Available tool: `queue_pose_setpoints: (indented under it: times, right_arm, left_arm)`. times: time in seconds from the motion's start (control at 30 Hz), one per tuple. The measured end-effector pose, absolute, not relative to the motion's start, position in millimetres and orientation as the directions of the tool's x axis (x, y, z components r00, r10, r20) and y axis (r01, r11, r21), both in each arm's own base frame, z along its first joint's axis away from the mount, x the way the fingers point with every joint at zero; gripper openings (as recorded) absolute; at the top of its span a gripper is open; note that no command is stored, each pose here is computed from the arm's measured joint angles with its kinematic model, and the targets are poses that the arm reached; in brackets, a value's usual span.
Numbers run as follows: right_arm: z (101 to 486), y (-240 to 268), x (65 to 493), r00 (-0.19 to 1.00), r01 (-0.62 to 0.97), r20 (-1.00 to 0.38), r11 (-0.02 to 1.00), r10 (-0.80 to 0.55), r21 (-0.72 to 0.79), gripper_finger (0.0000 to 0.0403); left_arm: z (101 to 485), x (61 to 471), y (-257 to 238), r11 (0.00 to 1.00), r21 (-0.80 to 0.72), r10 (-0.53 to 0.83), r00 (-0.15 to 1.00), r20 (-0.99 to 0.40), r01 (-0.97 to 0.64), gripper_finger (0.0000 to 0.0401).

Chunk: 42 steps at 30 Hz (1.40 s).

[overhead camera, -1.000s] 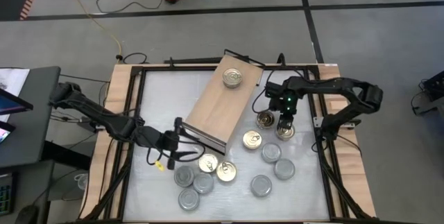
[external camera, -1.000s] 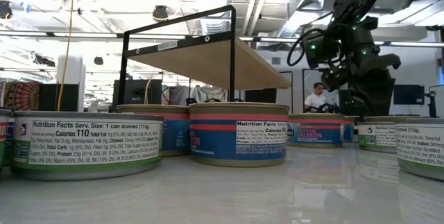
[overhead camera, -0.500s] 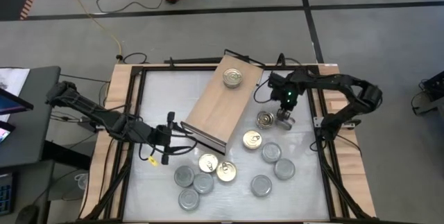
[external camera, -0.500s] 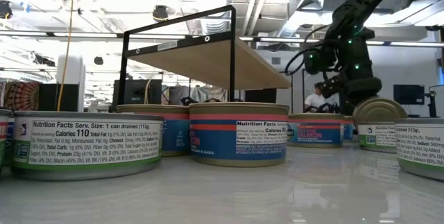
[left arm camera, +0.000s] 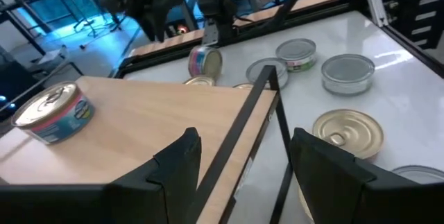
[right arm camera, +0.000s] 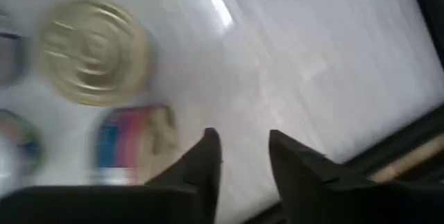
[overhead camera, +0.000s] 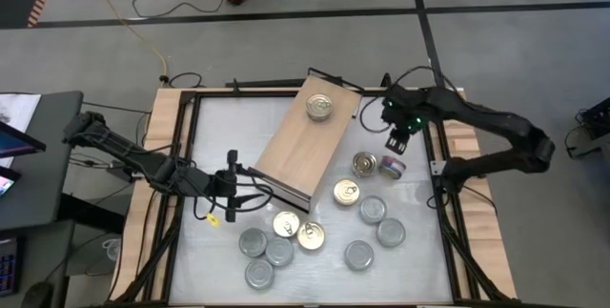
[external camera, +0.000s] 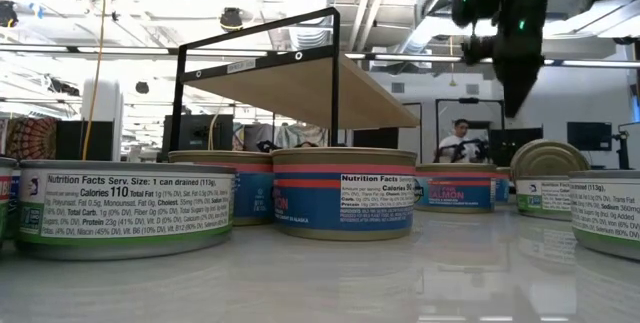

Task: Stack canned seafood by type on shelf
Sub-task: Stack the blue tuna can on top of the blue tuna can on the shelf

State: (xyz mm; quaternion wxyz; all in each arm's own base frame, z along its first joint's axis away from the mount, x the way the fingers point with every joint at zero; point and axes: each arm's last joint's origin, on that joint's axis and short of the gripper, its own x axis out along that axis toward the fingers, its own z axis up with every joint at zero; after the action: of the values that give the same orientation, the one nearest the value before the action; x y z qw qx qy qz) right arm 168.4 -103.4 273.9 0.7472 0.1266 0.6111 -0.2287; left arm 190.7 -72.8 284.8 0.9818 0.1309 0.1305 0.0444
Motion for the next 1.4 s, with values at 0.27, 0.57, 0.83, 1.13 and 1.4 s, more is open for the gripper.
queue_pose_setpoints:
  times: [0.27,0.57,0.83,1.13,1.4]
  right_arm:
    - [274.6,-40.7,189.0,0.205,0.356,-0.970,0.933,-0.133,-0.053,0.0322]
    - [245.5,-32.1,204.9,0.035,0.397,-0.991,0.912,-0.130,-0.106,0.0394]
    - [225.3,-44.0,201.6,-0.075,0.465,-0.990,0.874,-0.120,-0.141,0.0374]
    - [208.0,-37.6,193.1,-0.131,0.471,-0.988,0.872,-0.079,-0.132,0.0327]
    - [203.2,-26.8,196.2,-0.103,0.431,-0.988,0.890,-0.111,-0.145,0.0219]
  left_arm:
    - [284.8,190.8,-72.9,0.964,0.259,0.118,0.962,-0.244,-0.053,0.0210]
    - [285.2,191.0,-74.1,0.977,0.209,0.079,0.966,-0.245,-0.026,0.0210]
    - [283.8,190.8,-74.8,0.985,0.170,0.051,0.964,-0.260,-0.006,0.0210]
    - [283.8,190.7,-74.2,0.987,0.154,0.074,0.963,-0.258,-0.034,0.0210]
    - [295.7,193.4,-67.2,0.987,0.032,0.162,0.972,-0.173,-0.159,0.0210]
